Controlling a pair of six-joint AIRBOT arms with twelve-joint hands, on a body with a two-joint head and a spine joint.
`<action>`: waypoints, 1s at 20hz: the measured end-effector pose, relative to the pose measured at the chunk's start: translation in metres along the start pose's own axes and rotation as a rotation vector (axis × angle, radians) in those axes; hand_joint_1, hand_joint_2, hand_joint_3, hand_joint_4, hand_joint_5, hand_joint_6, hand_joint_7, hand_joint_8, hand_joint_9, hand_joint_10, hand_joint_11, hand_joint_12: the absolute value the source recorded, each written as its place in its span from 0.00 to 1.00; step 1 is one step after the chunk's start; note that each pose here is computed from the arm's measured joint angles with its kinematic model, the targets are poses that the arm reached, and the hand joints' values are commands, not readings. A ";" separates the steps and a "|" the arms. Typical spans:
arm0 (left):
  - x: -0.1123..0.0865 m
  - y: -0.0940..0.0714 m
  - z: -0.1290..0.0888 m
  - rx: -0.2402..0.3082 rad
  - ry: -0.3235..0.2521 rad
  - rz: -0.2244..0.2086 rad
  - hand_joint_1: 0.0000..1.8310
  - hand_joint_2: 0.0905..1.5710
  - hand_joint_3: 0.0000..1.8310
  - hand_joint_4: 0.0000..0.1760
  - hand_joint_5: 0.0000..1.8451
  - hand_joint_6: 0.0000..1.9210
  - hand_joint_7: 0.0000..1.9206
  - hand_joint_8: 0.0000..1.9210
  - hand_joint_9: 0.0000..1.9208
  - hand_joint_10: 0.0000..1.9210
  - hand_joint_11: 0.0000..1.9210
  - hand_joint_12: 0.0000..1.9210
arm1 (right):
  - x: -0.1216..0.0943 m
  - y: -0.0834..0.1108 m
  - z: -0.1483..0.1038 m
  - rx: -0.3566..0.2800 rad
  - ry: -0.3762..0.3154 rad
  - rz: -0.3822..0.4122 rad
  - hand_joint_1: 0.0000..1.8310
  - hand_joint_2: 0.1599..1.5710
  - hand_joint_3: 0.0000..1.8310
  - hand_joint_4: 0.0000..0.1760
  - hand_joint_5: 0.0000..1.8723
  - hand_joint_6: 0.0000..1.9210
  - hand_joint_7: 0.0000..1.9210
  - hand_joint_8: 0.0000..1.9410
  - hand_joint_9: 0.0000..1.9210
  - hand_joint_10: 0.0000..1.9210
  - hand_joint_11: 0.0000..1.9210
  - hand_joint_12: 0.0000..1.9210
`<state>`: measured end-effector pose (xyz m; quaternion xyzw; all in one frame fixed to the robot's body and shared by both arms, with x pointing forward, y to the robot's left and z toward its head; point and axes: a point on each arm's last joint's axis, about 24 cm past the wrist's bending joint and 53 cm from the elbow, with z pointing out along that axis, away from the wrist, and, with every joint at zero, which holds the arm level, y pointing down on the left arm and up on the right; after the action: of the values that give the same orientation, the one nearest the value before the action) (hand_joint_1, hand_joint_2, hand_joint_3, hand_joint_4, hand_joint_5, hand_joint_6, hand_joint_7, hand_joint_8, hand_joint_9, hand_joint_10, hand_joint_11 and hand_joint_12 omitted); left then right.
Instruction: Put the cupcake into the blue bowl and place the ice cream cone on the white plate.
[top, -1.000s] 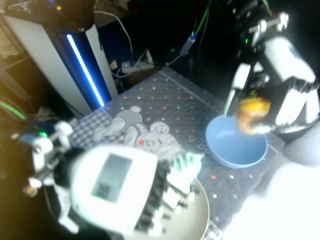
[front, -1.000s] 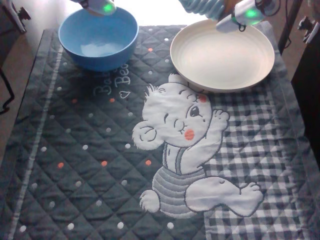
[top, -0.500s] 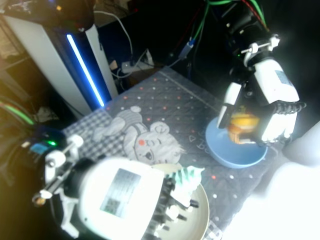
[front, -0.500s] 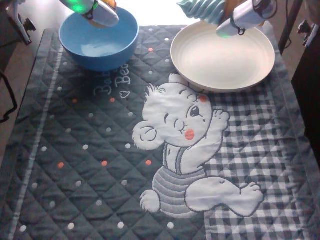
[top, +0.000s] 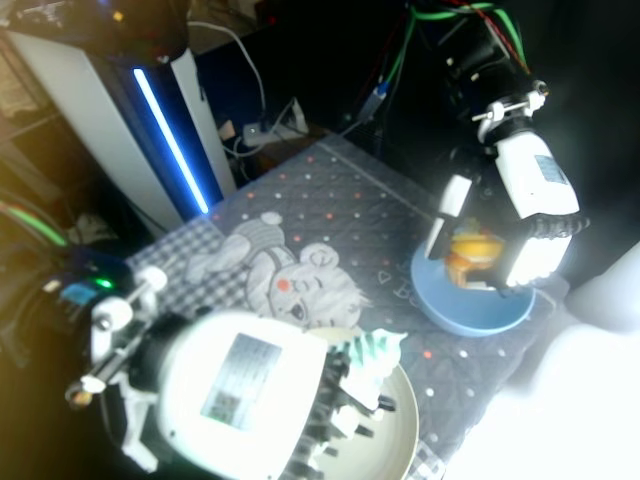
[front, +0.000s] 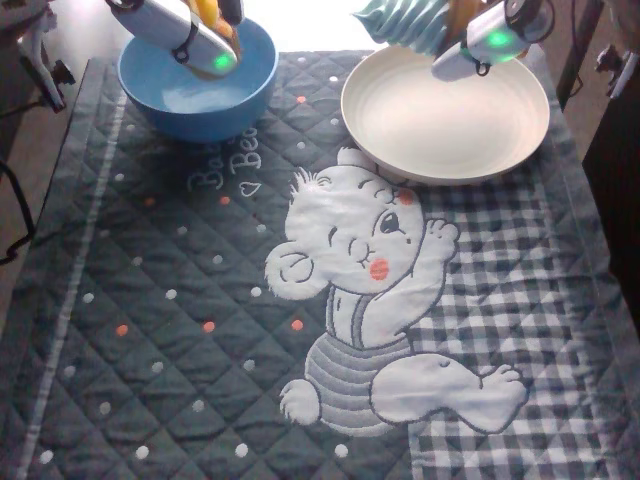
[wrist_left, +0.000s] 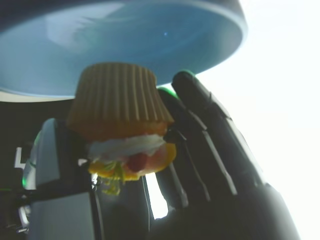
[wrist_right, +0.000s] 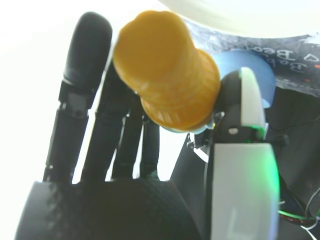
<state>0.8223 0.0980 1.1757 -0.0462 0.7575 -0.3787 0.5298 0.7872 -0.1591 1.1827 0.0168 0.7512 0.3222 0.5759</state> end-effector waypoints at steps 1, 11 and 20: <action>0.001 -0.001 0.000 0.002 0.003 0.003 0.54 0.64 0.00 0.00 0.39 0.08 0.29 0.00 0.25 0.01 0.01 0.46 | 0.001 -0.001 0.000 0.003 0.002 -0.001 0.45 0.56 0.00 0.00 0.39 0.01 0.57 0.01 0.62 0.00 0.33 0.73; 0.005 -0.003 -0.002 0.005 0.017 0.040 0.46 0.56 0.00 0.43 0.25 0.00 0.18 0.00 0.15 0.00 0.00 0.37 | 0.001 -0.003 -0.003 0.005 0.004 -0.003 0.32 0.49 0.00 0.78 0.04 0.00 0.11 0.00 0.13 0.00 0.00 0.51; 0.004 -0.005 -0.005 0.017 0.017 0.040 0.46 0.54 0.00 0.47 0.19 0.00 0.15 0.00 0.13 0.00 0.00 0.29 | 0.001 -0.002 -0.006 0.002 0.007 -0.002 0.36 0.47 0.00 0.72 0.05 0.00 0.12 0.00 0.11 0.00 0.00 0.33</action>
<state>0.8146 0.0950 1.1763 -0.0234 0.7596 -0.3748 0.5310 0.7820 -0.1630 1.1813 0.0156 0.7534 0.3209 0.5737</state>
